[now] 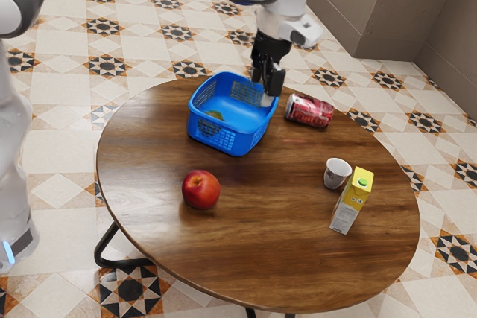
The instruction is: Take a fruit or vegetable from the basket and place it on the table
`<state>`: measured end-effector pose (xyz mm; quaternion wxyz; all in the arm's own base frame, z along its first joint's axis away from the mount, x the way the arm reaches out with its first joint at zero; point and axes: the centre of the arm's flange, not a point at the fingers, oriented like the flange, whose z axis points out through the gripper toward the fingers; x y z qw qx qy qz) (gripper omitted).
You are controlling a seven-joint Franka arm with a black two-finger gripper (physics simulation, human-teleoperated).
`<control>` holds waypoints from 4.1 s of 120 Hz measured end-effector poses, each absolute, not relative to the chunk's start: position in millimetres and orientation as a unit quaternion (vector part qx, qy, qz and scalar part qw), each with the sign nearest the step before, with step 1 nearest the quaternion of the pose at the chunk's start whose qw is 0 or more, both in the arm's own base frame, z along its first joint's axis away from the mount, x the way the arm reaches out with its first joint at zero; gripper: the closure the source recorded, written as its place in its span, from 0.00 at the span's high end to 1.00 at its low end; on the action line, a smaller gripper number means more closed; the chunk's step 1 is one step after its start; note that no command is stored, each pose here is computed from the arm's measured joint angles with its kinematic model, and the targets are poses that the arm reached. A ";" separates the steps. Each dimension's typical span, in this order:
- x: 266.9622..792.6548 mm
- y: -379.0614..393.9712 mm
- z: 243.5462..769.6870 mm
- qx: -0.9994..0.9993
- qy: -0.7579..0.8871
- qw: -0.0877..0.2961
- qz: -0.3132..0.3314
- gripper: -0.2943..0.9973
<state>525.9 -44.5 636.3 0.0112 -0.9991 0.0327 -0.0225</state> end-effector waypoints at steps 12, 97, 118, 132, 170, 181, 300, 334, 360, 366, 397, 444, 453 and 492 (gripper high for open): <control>520.0 -80.8 638.6 -0.997 0.072 0.028 -0.027 0.77; 523.1 177.8 531.1 -0.980 -0.190 -0.014 0.061 0.77; 508.8 216.6 532.3 -0.972 -0.229 -0.021 0.050 0.77; 497.9 238.1 543.5 -0.967 -0.253 -0.021 0.034 0.77; 531.4 142.6 559.6 -0.984 -0.174 -0.017 0.016 0.77; 548.8 53.2 563.1 -0.995 -0.094 -0.015 0.013 0.77; 543.1 110.1 575.7 -0.988 -0.155 -0.008 -0.001 0.77; 554.2 -3.7 574.8 -0.998 -0.056 -0.005 0.001 0.77; 550.5 -63.0 575.0 -1.000 0.000 -0.006 0.002 0.77; 550.5 -63.7 575.3 -1.000 0.000 -0.003 0.001 0.77; 556.1 -1.6 580.1 -0.998 -0.055 -0.001 -0.005 0.77; 555.2 67.3 586.1 -0.994 -0.112 -0.002 -0.012 0.77; 555.7 65.3 585.2 -0.994 -0.109 -0.003 -0.011 0.77; 558.7 44.8 582.9 -0.996 -0.089 -0.003 -0.009 0.77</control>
